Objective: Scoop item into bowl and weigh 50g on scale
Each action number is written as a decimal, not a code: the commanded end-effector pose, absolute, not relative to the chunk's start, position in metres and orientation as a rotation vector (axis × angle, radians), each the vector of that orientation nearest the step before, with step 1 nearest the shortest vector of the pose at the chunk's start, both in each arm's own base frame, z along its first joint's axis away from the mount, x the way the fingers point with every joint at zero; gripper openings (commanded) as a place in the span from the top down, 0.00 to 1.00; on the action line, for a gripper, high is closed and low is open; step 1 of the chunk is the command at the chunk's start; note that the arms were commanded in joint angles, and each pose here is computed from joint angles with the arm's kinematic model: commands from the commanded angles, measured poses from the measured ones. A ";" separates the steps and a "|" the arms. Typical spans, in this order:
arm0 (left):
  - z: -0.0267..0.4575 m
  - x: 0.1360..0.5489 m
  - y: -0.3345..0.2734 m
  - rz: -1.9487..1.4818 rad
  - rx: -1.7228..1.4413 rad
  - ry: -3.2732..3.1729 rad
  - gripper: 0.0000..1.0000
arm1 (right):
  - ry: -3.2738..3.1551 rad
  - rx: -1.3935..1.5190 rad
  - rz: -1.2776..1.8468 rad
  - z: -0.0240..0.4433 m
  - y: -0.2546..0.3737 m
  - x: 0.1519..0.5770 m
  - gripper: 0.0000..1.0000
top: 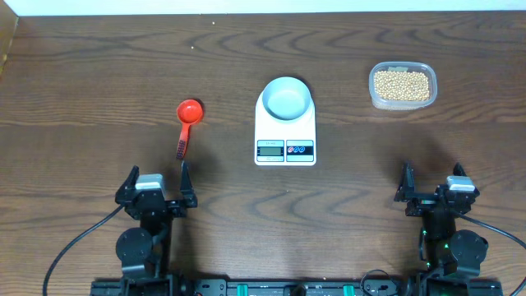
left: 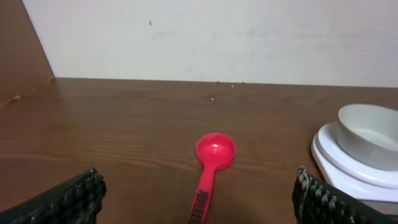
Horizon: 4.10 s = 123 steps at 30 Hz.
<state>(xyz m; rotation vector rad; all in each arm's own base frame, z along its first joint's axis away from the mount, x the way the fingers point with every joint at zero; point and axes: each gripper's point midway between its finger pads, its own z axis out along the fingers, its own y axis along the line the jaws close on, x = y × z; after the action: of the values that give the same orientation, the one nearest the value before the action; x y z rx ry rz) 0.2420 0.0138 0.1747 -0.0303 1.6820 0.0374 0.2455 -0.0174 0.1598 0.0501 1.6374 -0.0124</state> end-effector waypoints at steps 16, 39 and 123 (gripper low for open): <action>0.218 0.270 0.016 0.031 -0.030 1.805 0.02 | 1.636 0.047 0.011 0.159 -0.014 0.246 0.01; 0.228 0.310 0.038 0.115 -0.118 2.240 0.02 | 1.636 0.047 0.011 0.159 -0.014 0.246 0.01; 0.083 0.439 0.042 0.035 -0.024 2.894 0.02 | 1.635 0.047 0.011 0.159 -0.014 0.246 0.01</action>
<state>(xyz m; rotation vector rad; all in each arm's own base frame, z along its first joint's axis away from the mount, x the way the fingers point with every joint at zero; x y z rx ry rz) 0.4348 0.0414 0.0953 -0.0337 2.8729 0.0467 0.2456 -0.0164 0.1595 0.0470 1.6378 -0.0094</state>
